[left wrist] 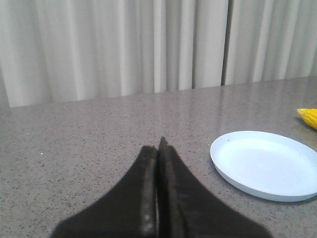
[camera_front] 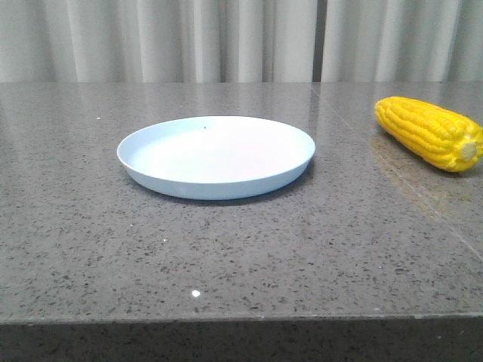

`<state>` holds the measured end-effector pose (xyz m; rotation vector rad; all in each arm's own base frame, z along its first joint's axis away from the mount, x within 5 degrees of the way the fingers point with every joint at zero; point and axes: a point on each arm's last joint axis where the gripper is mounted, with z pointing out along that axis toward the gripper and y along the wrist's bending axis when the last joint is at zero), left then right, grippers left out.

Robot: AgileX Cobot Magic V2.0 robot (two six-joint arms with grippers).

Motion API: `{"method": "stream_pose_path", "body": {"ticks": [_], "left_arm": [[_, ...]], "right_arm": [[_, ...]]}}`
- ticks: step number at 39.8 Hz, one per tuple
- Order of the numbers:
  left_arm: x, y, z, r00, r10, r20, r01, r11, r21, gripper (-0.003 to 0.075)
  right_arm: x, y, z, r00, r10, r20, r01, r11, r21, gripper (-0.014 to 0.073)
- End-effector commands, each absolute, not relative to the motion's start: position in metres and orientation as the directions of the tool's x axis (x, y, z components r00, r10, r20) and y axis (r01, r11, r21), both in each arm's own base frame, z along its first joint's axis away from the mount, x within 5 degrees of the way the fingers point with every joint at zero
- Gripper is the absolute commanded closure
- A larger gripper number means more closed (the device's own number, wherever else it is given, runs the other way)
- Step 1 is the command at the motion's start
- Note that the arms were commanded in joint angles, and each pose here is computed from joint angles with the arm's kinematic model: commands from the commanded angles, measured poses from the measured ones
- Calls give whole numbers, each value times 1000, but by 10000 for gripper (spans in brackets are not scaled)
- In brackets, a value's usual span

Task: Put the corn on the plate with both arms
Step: 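Lift the left gripper away from the plate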

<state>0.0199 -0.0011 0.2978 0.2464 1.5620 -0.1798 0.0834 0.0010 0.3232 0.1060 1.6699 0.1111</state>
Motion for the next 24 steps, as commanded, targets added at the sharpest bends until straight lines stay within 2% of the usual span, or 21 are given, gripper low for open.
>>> {"method": "stream_pose_path", "body": {"ticks": [1, 9, 18, 24], "left_arm": [[18, -1, 311, 80, 11, -997, 272, 962, 33, 741], [19, -1, 309, 75, 13, -997, 272, 962, 33, 741], [23, -3, 298, 40, 25, -999, 273, 961, 35, 741], [26, -4, 293, 24, 30, -999, 274, 961, 36, 741]], "right_arm": [[84, 0, 340, -4, 136, -991, -2, 991, 136, -15], [93, 0, 342, -64, 133, -989, 3, 991, 133, -15], [151, 1, 351, -373, 113, -921, 24, 993, 112, -15], [196, 6, 351, -485, 101, -869, 10, 994, 110, -15]]}}
